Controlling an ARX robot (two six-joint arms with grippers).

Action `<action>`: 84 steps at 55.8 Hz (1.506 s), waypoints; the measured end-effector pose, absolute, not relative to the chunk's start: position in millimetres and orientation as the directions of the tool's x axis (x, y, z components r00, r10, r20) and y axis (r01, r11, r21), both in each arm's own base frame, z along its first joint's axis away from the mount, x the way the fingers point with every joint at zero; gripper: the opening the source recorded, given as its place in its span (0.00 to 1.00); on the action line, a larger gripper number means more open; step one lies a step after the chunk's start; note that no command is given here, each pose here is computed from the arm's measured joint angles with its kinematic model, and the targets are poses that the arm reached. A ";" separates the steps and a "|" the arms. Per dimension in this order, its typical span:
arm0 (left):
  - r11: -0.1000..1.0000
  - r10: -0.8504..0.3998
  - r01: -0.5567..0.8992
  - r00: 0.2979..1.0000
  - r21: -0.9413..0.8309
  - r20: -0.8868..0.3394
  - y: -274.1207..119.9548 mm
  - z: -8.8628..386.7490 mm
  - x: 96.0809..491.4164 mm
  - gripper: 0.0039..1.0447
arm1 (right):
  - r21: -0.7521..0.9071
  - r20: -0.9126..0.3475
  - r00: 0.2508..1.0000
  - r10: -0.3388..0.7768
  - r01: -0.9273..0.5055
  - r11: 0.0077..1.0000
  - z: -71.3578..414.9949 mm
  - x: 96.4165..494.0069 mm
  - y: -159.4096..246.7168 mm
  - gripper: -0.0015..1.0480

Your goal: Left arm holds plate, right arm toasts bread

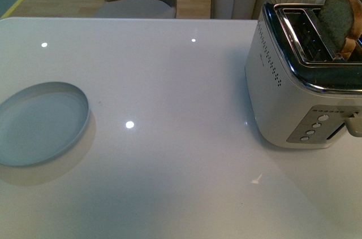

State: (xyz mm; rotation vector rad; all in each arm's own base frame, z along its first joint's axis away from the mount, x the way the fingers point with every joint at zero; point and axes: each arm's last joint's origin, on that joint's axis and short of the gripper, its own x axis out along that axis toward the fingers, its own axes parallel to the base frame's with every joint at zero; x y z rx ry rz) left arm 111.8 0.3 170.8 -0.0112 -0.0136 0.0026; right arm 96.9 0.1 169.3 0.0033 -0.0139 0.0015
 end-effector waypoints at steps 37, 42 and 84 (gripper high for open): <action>1.000 0.002 -0.002 1.000 -0.011 0.008 0.2 167.6 97.3 0.04 | 0.003 0.014 1.000 0.001 -0.001 1.000 169.3 96.9 0.1 0.92; 1.000 0.003 -0.003 1.000 -0.011 0.008 0.2 167.6 97.3 0.19 | 0.003 0.014 1.000 0.002 -0.002 1.000 169.3 96.9 0.1 0.92; 1.000 0.003 -0.003 1.000 -0.009 0.008 0.2 167.6 97.3 0.93 | 0.003 0.014 1.000 0.002 -0.002 1.000 169.3 96.9 0.1 0.92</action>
